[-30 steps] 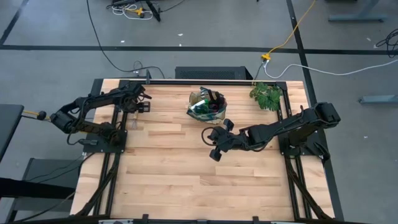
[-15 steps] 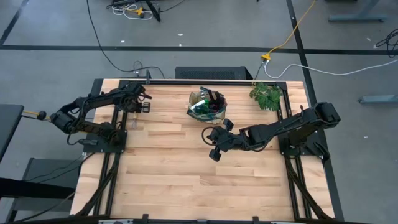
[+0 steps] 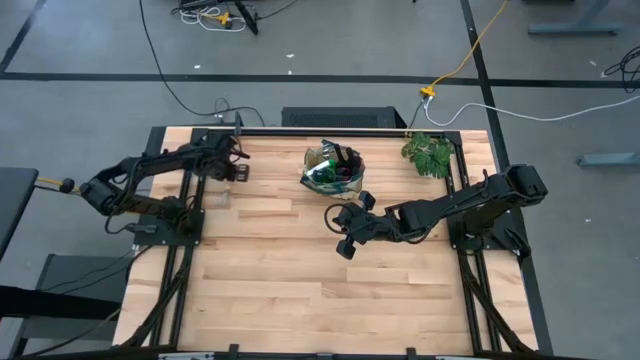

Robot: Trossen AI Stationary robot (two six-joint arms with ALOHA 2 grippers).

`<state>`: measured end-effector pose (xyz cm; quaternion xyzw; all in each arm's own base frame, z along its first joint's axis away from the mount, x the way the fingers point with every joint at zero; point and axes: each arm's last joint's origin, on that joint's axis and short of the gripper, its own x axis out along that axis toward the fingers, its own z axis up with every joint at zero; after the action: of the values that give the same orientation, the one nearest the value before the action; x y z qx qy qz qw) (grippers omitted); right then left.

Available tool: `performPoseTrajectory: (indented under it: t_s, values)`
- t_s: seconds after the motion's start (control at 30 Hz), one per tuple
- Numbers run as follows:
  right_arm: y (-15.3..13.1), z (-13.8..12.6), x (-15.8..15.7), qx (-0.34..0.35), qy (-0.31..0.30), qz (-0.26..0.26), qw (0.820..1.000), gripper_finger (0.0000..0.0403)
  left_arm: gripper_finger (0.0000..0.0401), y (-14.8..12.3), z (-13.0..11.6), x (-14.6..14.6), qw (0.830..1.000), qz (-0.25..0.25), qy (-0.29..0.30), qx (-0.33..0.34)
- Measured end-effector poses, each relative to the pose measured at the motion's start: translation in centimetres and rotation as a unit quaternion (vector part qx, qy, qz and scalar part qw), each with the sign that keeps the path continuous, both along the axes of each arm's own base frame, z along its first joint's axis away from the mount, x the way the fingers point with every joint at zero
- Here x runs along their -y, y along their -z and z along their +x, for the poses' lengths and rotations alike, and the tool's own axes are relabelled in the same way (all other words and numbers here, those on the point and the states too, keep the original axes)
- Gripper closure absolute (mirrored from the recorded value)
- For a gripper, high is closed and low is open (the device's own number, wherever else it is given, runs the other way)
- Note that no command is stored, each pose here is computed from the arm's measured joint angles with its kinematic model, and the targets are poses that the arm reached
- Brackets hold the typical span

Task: Pick & Place Garden tools in Gardening bag
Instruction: Put the hand cultivator into the tool bag

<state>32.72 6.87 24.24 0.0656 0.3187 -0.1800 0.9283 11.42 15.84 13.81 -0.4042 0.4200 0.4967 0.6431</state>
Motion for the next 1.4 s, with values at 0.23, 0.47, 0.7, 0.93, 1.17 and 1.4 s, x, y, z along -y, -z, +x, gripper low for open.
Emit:
performPoseTrajectory:
  t_s: [0.23, 0.47, 0.7, 0.93, 1.17, 1.4]
  values:
    - [0.1, -0.1, 0.0, -0.005, 0.0, -0.001, 1.0, 0.0403, 0.0329, -3.0, 2.6, 0.4, 0.986, 0.072, 0.075, 0.128]
    - [0.2, -0.2, -0.1, -0.008, 0.002, 0.01, 1.0, 0.0403, 0.0329, -8.2, 4.8, 1.6, 0.94, 0.16, 0.156, 0.257]
    - [0.2, -0.3, -0.8, -0.011, -0.019, 0.028, 0.999, 0.0403, 0.0329, -12.2, 7.1, 2.9, 0.85, 0.292, 0.223, 0.377]
    - [0.2, -0.4, -1.4, -0.01, -0.027, 0.028, 0.999, 0.0403, 0.0329, -14.6, 8.4, 3.7, 0.774, 0.401, 0.241, 0.427]
    - [0.0, -0.3, -1.6, 0.001, -0.031, 0.031, 0.999, 0.0403, 0.0329, -15.5, 9.4, 4.6, 0.73, 0.476, 0.239, 0.429]
    - [-0.1, -0.3, -1.7, 0.005, -0.032, 0.031, 0.999, 0.0403, 0.0329, -14.1, 12.1, 4.3, 0.694, 0.517, 0.254, 0.432]
